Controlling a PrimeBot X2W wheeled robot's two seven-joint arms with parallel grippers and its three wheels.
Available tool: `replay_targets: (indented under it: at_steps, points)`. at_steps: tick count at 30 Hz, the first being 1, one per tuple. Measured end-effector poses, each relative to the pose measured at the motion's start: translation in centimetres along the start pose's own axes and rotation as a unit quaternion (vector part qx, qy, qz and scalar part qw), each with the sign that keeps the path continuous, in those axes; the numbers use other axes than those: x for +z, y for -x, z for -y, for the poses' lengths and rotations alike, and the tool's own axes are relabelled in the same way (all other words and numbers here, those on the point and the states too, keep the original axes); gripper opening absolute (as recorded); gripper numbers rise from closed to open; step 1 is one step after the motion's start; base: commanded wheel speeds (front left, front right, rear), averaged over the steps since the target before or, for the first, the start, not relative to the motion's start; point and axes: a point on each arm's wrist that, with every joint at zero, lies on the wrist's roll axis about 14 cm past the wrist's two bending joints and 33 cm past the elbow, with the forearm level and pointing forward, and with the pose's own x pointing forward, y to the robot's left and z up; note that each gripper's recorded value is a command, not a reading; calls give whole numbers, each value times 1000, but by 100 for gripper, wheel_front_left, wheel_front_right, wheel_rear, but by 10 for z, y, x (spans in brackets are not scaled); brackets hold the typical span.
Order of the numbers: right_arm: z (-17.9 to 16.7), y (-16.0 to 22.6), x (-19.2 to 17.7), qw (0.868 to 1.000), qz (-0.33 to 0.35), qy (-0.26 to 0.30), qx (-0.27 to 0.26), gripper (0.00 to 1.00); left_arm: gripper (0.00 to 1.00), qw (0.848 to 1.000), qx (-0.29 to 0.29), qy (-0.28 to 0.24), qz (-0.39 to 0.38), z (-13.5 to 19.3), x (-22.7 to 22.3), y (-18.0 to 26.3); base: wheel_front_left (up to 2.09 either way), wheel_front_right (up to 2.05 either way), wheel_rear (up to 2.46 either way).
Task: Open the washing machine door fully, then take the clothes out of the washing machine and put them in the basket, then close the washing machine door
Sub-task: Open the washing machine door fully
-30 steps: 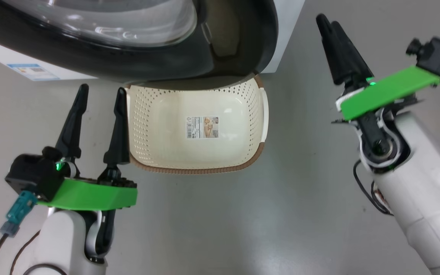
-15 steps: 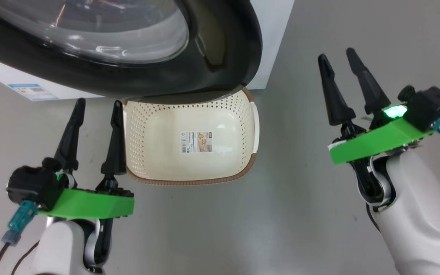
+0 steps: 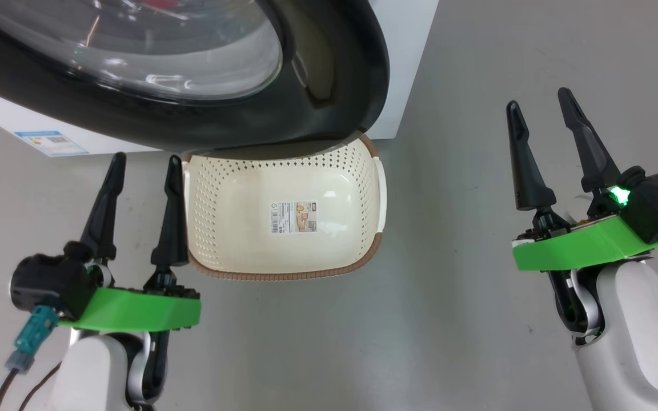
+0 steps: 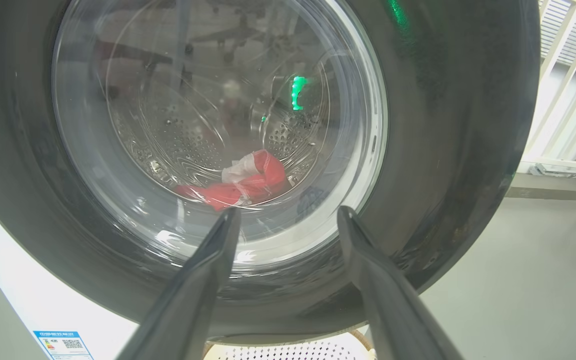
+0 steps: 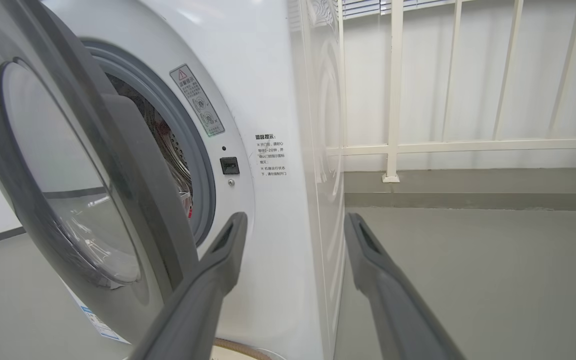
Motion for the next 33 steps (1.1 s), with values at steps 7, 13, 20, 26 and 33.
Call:
replay_targets:
  at_steps: [7, 13, 20, 26, 33]
  points:
    - [3, 6, -5, 1000, -8, -2, -7, 100, 100, 1000, -2, -4, 5, 2, 3, -1, 0, 0, 0]
    - [3, 7, -7, 1000, -12, -3, -7, 100, 100, 1000, -3, -4, 4, 2, 2, -2, 0, 0, 0]
    - [3, 9, -9, 1000, -17, -4, -8, 100, 100, 1000, -4, -3, 6, 3, 4, -1, 0, 0, 0]
    - [3, 10, -8, 1000, -17, -7, -9, 100, 100, 1000, -5, -3, 10, 4, 7, -1, 0, 0, 0]
    - [-3, 9, -12, 1000, -22, -17, -2, 0, 100, 1000, -4, -3, 8, 3, 6, -1, 0, 0, 0]
